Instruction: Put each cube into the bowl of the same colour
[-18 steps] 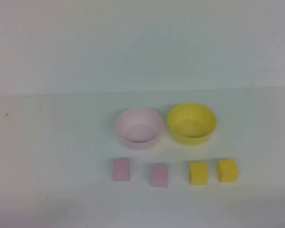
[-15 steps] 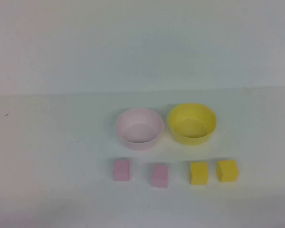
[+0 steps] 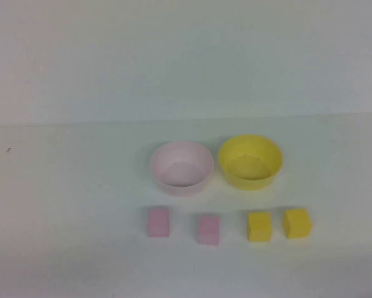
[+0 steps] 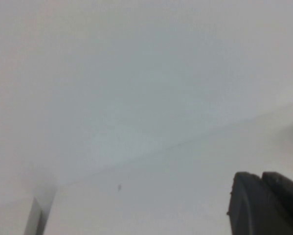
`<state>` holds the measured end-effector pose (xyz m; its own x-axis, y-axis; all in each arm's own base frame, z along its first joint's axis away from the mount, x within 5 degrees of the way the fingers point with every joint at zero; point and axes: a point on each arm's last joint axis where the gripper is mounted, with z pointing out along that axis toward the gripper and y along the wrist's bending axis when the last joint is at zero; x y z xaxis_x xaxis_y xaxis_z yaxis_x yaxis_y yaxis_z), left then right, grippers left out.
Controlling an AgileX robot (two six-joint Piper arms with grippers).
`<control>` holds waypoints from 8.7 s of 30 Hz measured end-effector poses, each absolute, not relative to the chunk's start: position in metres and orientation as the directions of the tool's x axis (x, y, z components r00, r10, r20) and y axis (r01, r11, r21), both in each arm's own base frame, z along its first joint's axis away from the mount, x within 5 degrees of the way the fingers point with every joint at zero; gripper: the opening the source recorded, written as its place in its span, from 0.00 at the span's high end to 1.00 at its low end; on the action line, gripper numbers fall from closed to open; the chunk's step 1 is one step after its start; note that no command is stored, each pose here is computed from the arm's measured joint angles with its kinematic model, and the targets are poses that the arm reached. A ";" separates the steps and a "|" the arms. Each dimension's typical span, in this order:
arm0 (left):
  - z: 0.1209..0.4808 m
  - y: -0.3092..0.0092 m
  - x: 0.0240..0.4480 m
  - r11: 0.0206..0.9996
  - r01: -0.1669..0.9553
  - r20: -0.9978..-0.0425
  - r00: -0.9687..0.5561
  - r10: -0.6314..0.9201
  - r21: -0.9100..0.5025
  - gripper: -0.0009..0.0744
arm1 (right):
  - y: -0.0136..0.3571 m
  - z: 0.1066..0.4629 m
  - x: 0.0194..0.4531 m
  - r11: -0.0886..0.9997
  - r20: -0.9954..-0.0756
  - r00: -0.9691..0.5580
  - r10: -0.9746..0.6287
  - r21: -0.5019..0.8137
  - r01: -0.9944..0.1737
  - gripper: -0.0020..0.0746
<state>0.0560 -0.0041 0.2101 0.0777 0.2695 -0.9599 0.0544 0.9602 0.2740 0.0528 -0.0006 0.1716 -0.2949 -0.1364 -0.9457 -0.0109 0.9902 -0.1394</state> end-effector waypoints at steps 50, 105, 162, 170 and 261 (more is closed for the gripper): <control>0.309 -0.025 0.048 0.858 0.429 -0.875 0.252 -0.413 -0.282 0.99 | -0.001 0.172 0.053 0.990 -0.946 -0.295 -0.136 -0.139 -0.011 0.98; 0.360 -0.083 0.144 0.539 0.765 -0.932 -0.336 -0.133 -0.353 0.99 | -0.001 0.172 0.053 0.990 -0.946 -0.295 -0.136 -0.139 -0.011 0.98; 0.334 -0.114 0.252 0.934 0.346 -0.527 -0.812 0.250 -0.090 0.99 | -0.001 0.172 0.053 0.990 -0.946 -0.295 -0.136 -0.139 -0.011 0.98; 0.288 -0.128 0.287 0.945 0.316 -0.356 -0.895 0.268 -0.082 0.87 | -0.001 0.172 0.053 0.990 -0.946 -0.295 -0.136 -0.139 -0.011 0.98; 0.150 -0.200 0.380 0.990 0.132 -0.143 -0.982 0.123 -0.049 0.63 | -0.001 0.172 0.053 0.990 -0.946 -0.295 -0.136 -0.139 -0.011 0.98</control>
